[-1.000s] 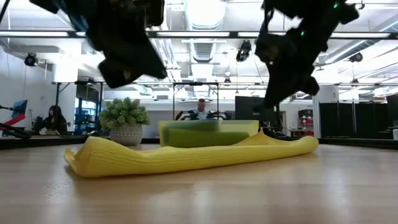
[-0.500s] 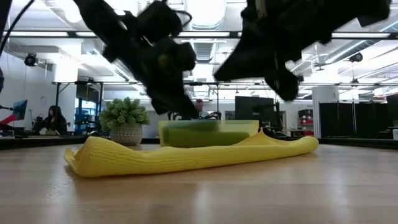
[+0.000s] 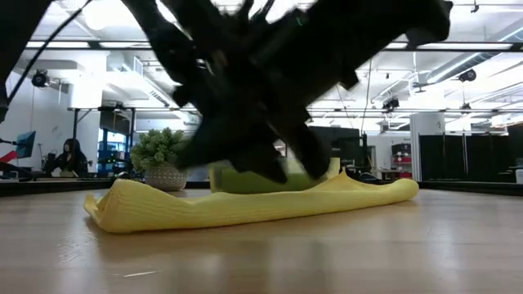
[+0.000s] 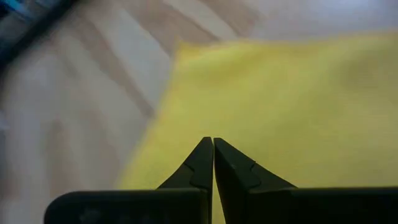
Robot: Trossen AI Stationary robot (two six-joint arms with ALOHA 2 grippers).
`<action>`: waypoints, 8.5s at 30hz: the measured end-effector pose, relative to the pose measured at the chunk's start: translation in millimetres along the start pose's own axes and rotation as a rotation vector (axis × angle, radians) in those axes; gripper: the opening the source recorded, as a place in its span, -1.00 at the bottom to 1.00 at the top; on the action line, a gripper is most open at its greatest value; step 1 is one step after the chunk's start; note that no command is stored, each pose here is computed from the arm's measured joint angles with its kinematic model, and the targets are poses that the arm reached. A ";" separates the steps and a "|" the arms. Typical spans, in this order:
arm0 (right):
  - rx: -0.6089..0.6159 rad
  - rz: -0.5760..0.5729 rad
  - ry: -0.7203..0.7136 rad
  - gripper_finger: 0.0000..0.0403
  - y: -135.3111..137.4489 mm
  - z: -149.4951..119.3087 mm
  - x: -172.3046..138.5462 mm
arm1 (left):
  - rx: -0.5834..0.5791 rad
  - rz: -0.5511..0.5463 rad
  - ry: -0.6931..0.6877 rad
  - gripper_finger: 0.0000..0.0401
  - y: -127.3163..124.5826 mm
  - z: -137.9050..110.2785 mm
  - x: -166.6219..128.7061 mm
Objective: Fold microfiber towels
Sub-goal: Fold the yellow towel
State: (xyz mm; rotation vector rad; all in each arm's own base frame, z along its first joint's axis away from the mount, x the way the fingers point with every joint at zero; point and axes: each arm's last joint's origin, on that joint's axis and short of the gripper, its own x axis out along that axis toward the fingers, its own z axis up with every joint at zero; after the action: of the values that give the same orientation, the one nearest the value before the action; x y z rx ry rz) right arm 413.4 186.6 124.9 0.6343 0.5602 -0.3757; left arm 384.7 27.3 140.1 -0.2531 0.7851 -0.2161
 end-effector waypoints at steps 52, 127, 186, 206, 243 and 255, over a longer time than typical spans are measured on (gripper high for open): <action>-0.243 0.133 0.352 -0.96 29.9 8.0 -61.5 | -0.009 0.097 -0.004 -1.00 -64.0 20.5 -4.3; -0.457 0.346 0.359 -0.96 -42.6 20.2 -165.2 | 0.320 0.034 -0.132 -1.00 -247.1 -76.8 -95.3; -0.538 0.352 0.398 -0.46 -36.5 -43.8 -167.7 | 0.545 0.117 0.199 -0.78 -268.3 -83.7 39.6; -1.162 0.507 0.235 0.17 -29.4 -86.0 -120.4 | 0.428 0.147 0.162 -1.00 -268.4 -80.9 38.4; -1.279 0.341 0.355 -0.95 1.5 -91.1 -95.1 | 0.374 0.109 0.140 -1.00 -274.8 -77.6 30.1; -1.185 0.436 0.416 -0.96 11.0 -63.1 -124.4 | 0.362 0.072 0.058 -1.00 -285.4 -60.7 4.2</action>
State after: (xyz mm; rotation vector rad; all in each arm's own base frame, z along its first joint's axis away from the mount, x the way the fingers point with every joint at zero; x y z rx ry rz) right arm 297.2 255.3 161.7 -0.3393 0.8892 0.5165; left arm 316.1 -253.2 182.6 0.1233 0.7957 -0.2935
